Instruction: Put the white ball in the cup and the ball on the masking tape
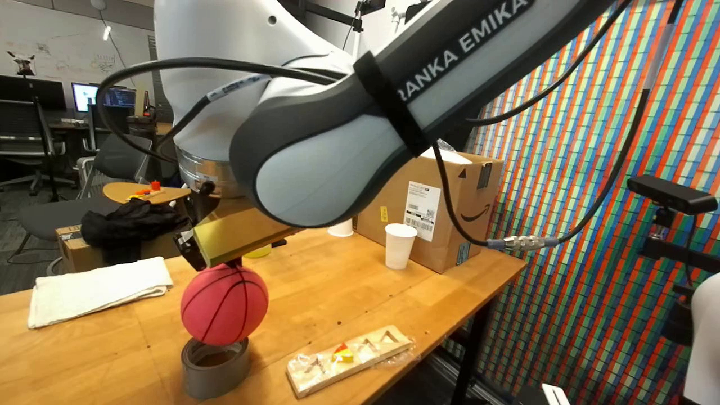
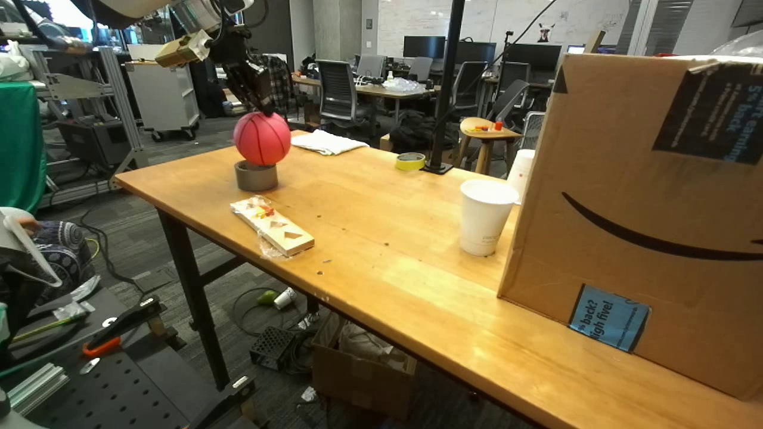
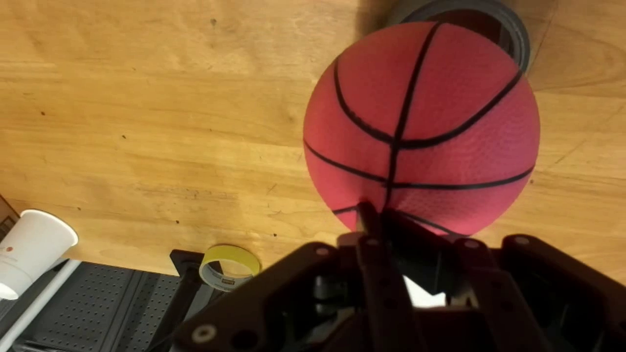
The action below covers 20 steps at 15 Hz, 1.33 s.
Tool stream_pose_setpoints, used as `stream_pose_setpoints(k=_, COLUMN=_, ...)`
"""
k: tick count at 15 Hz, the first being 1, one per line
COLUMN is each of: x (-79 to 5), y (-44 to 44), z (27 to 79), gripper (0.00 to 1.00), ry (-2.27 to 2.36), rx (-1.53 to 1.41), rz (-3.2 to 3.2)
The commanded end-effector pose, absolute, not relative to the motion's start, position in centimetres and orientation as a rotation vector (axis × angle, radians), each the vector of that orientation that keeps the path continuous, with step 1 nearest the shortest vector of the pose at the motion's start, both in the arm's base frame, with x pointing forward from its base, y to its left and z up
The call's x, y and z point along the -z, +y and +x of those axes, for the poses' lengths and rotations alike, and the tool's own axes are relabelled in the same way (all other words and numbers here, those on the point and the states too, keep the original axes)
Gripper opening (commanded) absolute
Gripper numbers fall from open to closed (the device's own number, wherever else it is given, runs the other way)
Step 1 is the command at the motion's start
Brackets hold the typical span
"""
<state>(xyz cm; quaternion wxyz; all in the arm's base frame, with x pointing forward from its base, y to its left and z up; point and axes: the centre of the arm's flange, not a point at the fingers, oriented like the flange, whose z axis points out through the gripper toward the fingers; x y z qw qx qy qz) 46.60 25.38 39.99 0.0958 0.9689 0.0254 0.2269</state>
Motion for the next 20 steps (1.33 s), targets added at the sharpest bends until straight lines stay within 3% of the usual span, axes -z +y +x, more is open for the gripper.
stream_pose_setpoints(k=1, x=-40.6, y=26.0, z=44.5, gripper=0.02, ry=0.069, rx=-0.701, rz=2.844)
stream_pose_setpoints(k=20, x=-40.5, y=31.4, z=43.5, gripper=0.02, ry=0.228, rx=-0.728, rz=2.749)
